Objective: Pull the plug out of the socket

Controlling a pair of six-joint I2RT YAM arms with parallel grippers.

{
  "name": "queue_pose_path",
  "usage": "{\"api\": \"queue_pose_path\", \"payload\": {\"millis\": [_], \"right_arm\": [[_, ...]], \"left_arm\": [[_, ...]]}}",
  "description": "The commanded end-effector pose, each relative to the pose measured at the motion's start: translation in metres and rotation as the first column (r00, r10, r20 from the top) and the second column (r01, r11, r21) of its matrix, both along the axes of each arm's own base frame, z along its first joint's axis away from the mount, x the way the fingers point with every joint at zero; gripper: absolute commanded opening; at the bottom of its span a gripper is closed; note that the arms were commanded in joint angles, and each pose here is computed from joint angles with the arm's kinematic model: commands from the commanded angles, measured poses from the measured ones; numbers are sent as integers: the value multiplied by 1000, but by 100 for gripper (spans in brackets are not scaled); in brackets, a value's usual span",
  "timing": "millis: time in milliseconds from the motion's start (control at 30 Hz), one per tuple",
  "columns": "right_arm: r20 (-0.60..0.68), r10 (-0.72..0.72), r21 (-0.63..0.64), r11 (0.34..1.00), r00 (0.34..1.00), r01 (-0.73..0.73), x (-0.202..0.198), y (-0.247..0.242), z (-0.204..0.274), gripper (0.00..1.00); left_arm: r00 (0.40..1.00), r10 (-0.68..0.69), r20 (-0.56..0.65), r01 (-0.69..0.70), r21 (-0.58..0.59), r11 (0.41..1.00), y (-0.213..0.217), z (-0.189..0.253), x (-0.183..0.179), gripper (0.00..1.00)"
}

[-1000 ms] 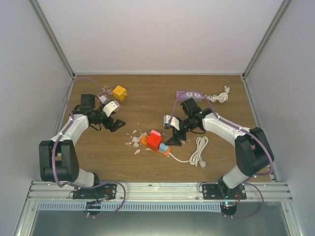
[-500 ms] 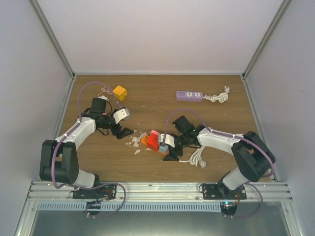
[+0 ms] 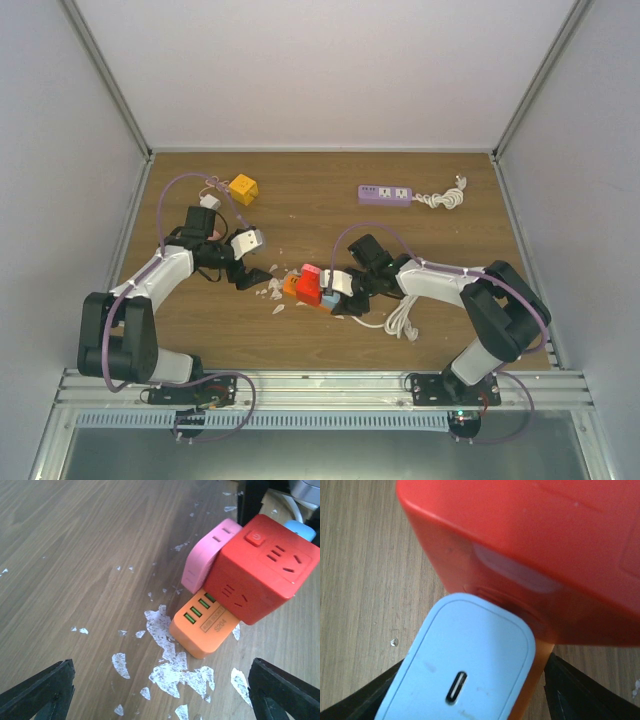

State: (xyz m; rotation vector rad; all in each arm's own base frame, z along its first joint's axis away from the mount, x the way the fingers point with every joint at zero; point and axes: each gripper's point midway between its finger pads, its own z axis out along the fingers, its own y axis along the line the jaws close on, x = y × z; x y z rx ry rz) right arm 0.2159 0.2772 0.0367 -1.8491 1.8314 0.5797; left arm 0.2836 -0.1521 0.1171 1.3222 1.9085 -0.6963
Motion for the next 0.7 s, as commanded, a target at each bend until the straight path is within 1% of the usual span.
{"api": "queue_pose_path", "payload": {"millis": [0, 167, 300, 400, 533, 600, 667], "right_arm": [[120, -9, -66, 998, 993, 17, 28, -13, -1, 60], [154, -18, -51, 998, 988, 26, 43, -19, 11, 58], [130, -3, 2, 1000, 991, 2, 33, -16, 22, 58], [97, 13, 61, 998, 995, -19, 23, -10, 31, 58], [64, 30, 128, 991, 997, -39, 16, 0, 43, 57], [48, 36, 151, 988, 998, -43, 16, 4, 48, 55], [34, 41, 162, 986, 999, -46, 15, 6, 49, 53]], "left_arm": [[986, -107, 125, 114, -48, 992, -15, 20, -16, 89], [958, -219, 188, 231, -45, 972, -39, 23, -37, 82], [912, -311, 267, 323, -1, 946, -59, 24, -53, 75], [884, -340, 319, 352, 24, 936, -71, 26, -58, 70], [877, -366, 310, 381, 15, 925, -88, 22, -62, 67], [864, -395, 311, 404, 36, 914, -98, 15, -68, 66], [856, -395, 333, 398, 61, 915, -105, 11, -67, 65]]}}
